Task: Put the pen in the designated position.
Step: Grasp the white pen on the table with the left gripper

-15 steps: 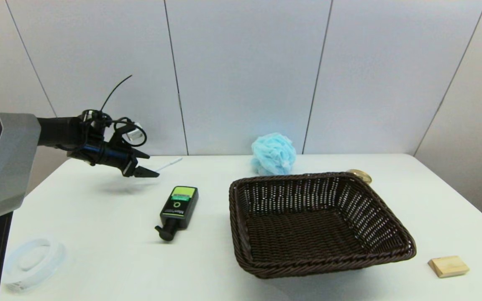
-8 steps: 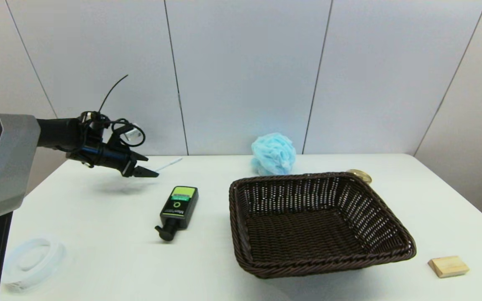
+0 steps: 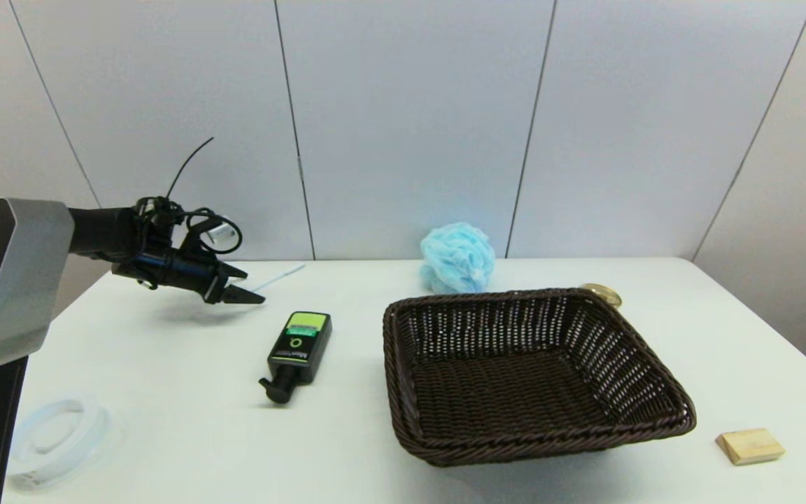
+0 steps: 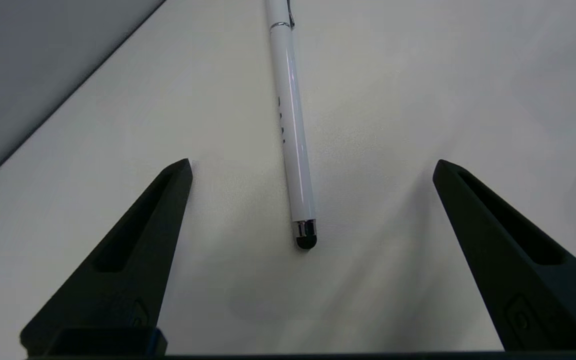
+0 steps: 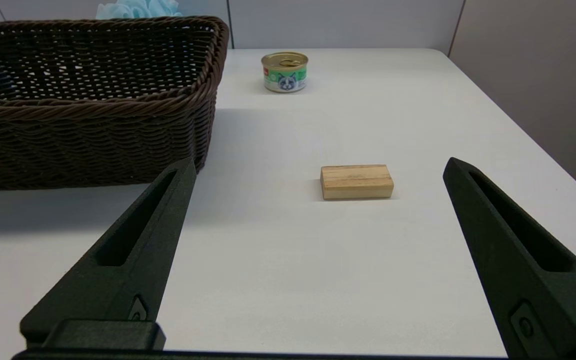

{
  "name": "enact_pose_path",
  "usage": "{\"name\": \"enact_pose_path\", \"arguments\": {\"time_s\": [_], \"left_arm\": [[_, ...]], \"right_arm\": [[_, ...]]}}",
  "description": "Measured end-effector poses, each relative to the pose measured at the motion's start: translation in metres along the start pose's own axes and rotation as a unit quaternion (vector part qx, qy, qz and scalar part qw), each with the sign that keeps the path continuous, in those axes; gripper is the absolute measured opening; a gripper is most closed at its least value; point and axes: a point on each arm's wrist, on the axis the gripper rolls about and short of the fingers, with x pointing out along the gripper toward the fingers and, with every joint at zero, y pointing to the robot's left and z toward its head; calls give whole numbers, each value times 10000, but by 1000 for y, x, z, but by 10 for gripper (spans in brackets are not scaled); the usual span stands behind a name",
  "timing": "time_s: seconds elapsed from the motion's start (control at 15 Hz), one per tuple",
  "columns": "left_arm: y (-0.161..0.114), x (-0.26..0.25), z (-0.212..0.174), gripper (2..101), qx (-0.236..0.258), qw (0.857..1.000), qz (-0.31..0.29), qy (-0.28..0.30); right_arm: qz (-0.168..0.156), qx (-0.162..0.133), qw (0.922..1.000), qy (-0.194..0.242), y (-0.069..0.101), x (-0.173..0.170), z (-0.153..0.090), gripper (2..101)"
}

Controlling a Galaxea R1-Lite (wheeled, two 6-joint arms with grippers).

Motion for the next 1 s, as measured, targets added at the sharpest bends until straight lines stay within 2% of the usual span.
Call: {"name": "enact_pose_path", "arguments": {"time_s": [1.0], "left_arm": [[2,12,-9,978,-76,9999,-89,60]], "right_arm": [[-1,2,10000,0,0,0,0,980]]}}
